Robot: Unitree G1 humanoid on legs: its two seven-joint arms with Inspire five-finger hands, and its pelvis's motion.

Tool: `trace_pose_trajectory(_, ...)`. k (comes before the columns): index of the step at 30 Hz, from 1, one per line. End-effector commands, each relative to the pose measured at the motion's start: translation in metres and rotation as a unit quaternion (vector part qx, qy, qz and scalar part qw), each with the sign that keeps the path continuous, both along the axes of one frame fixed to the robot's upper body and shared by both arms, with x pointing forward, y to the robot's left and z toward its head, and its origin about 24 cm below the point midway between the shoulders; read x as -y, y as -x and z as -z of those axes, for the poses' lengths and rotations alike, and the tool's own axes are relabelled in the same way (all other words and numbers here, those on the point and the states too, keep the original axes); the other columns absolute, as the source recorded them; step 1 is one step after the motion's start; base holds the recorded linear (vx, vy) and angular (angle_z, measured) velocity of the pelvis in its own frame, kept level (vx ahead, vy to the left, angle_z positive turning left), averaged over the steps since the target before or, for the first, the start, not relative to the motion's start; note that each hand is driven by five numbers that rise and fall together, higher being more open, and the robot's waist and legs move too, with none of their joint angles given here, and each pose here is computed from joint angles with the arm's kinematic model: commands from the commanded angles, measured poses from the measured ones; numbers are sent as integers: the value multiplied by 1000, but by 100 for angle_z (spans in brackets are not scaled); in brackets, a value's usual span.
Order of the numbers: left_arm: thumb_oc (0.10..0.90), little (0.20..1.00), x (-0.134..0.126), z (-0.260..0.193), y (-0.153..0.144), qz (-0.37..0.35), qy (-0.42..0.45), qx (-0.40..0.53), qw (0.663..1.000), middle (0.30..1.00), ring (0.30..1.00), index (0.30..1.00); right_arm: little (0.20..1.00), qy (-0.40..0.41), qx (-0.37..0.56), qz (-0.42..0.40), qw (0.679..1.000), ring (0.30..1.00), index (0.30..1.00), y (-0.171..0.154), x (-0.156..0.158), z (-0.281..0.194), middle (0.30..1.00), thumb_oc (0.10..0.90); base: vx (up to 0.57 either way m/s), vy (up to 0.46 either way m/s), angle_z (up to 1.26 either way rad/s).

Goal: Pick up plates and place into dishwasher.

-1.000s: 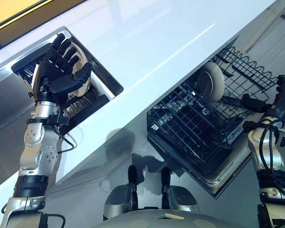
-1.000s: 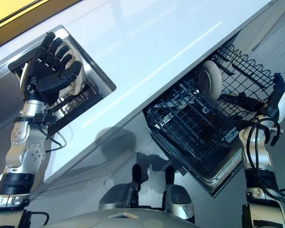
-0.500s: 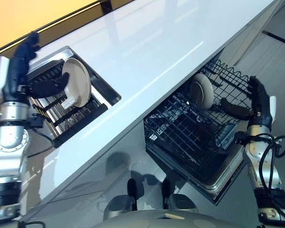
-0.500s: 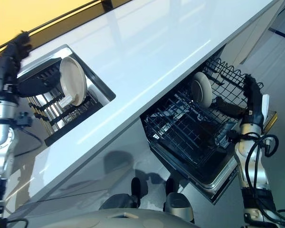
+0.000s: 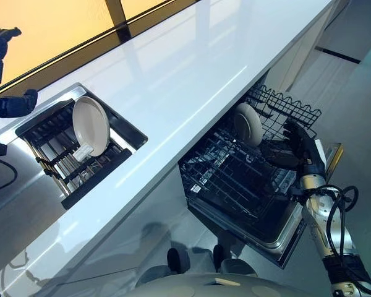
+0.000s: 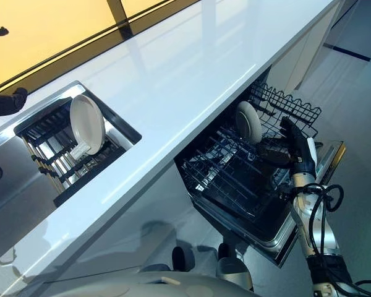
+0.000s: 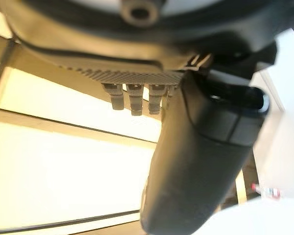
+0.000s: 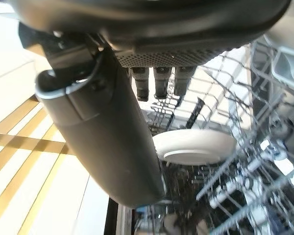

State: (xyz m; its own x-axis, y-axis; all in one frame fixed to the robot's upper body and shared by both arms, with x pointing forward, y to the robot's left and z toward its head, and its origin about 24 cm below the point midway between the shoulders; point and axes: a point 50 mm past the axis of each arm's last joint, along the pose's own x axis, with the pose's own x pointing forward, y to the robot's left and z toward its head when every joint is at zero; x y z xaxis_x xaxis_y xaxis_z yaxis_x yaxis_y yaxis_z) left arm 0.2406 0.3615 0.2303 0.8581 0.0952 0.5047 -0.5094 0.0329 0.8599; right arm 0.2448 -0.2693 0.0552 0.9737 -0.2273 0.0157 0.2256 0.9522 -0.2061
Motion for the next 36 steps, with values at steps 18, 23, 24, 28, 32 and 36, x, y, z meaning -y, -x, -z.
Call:
trace_pose_trajectory(18, 800, 900, 13, -23, -42, -64, -202, -91, 973, 900, 900, 900, 900, -15, 211, -143, 967, 900, 900, -14, -43, -86, 900, 800, 18, 22, -9)
trace_pose_trajectory(23, 800, 900, 16, -14, -46, -70, -239, -129, 960, 900, 900, 900, 900, -29, 234, -146, 961, 900, 900, -11, -44, -94, 900, 800, 13, 26, -5)
trace_pose_trajectory(24, 800, 900, 15, -11, -47, -71, -248, -138, 956, 900, 900, 900, 900, -32, 238, -147, 959, 900, 900, -11, -45, -95, 900, 800, 16, 29, -8)
trace_pose_trajectory(28, 800, 900, 19, -4, -52, -68, -303, -185, 932, 900, 900, 900, 900, -28, 247, -146, 957, 900, 900, -10, -46, -100, 900, 800, 16, 23, -10)
trace_pose_trajectory(32, 731, 831, 23, -4, -57, -72, -355, -246, 899, 841, 841, 841, 900, -22, 249, -140, 958, 900, 900, -12, -44, -102, 900, 800, 13, 17, -5)
trace_pose_trajectory(36, 443, 543, 24, -7, -58, -88, -388, -312, 863, 594, 594, 594, 900, -18, 249, -135, 959, 900, 900, -13, -43, -104, 900, 800, 0, 0, 0)
